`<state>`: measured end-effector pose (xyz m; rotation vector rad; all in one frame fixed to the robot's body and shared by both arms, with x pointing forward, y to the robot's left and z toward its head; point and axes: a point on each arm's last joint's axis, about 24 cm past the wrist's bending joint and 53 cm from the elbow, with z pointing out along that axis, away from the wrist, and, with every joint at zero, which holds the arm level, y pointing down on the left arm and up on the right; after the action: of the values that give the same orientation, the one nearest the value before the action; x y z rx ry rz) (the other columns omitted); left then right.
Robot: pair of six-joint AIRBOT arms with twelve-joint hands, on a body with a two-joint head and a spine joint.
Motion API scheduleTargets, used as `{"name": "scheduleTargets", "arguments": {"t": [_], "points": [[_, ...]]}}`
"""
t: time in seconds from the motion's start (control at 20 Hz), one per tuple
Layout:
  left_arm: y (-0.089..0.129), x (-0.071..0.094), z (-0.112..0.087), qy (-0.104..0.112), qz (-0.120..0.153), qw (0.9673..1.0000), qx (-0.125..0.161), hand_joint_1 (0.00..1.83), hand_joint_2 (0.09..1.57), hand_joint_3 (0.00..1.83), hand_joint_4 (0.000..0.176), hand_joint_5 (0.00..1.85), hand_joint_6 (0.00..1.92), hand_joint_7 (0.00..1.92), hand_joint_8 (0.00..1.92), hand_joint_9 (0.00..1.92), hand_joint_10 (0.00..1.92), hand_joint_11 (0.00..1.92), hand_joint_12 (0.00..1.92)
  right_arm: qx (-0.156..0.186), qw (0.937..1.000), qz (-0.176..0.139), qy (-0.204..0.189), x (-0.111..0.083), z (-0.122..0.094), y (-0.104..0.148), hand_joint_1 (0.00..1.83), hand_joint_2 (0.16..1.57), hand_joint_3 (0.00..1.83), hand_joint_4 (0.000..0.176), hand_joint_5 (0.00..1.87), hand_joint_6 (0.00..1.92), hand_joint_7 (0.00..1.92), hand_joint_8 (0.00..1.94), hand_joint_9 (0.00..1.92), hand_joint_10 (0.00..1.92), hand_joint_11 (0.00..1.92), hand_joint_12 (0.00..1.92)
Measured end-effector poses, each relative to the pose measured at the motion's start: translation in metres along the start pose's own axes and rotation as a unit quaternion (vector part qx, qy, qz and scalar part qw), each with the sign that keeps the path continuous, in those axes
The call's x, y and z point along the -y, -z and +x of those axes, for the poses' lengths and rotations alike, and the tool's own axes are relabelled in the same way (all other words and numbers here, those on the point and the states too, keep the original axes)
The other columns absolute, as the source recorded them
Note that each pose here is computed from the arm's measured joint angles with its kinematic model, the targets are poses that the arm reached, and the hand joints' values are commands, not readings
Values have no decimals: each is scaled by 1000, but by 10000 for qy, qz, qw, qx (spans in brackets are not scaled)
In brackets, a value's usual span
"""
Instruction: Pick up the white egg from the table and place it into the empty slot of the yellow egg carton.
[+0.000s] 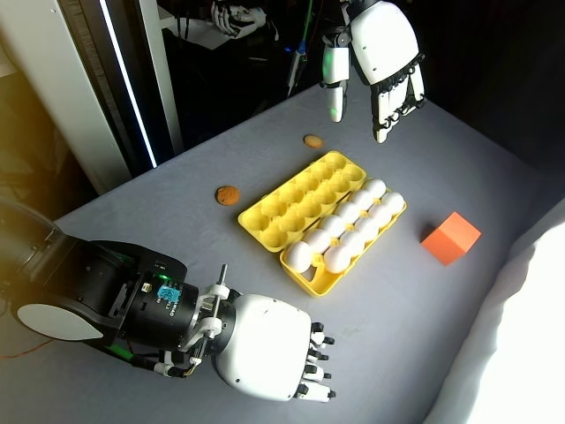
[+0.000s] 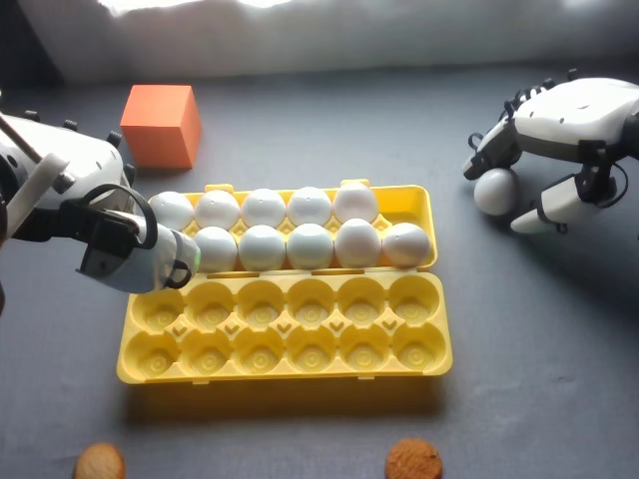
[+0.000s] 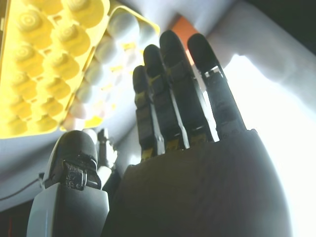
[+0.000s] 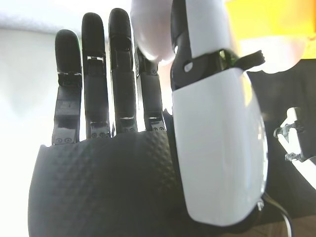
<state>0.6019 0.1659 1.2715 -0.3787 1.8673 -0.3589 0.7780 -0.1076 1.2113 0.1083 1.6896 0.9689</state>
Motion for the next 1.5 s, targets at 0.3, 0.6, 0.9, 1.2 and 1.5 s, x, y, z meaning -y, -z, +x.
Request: {"name": "scheduleTargets", "arguments": {"t": [0.3,0.6,0.9,1.2,1.5], "points": [[0,0,0,-1,0,10000,2,0,1308,1,0,516,10,668,9,656,11,205,1093,35,10000,-38,-7,-2,-2,0,1148,1005,1,0,869,54,944,61,662,663,366,1277],[0,0,0,1,0,10000,2,0,1314,1,0,521,0,685,2,674,6,211,1117,60,10000,-63,-9,-3,-3,0,1139,1020,0,0,876,34,947,37,660,680,361,1295],[0,0,0,-1,0,10000,2,0,1325,0,0,534,2,692,1,679,4,201,1182,68,10000,-64,-8,-3,-4,0,1203,1137,0,13,943,993,937,1074,826,788,522,1303],[0,0,0,-3,0,10000,2,0,1327,1,0,526,6,692,3,676,3,191,1188,82,9999,-92,-4,-4,-4,0,1212,1134,0,10,967,977,933,1133,856,911,577,1303],[0,0,0,-3,0,10000,2,0,1328,0,0,533,4,700,2,681,3,174,1216,424,9985,-359,26,-20,-32,3,1216,1124,0,14,982,955,958,1093,880,877,581,1282]]}}
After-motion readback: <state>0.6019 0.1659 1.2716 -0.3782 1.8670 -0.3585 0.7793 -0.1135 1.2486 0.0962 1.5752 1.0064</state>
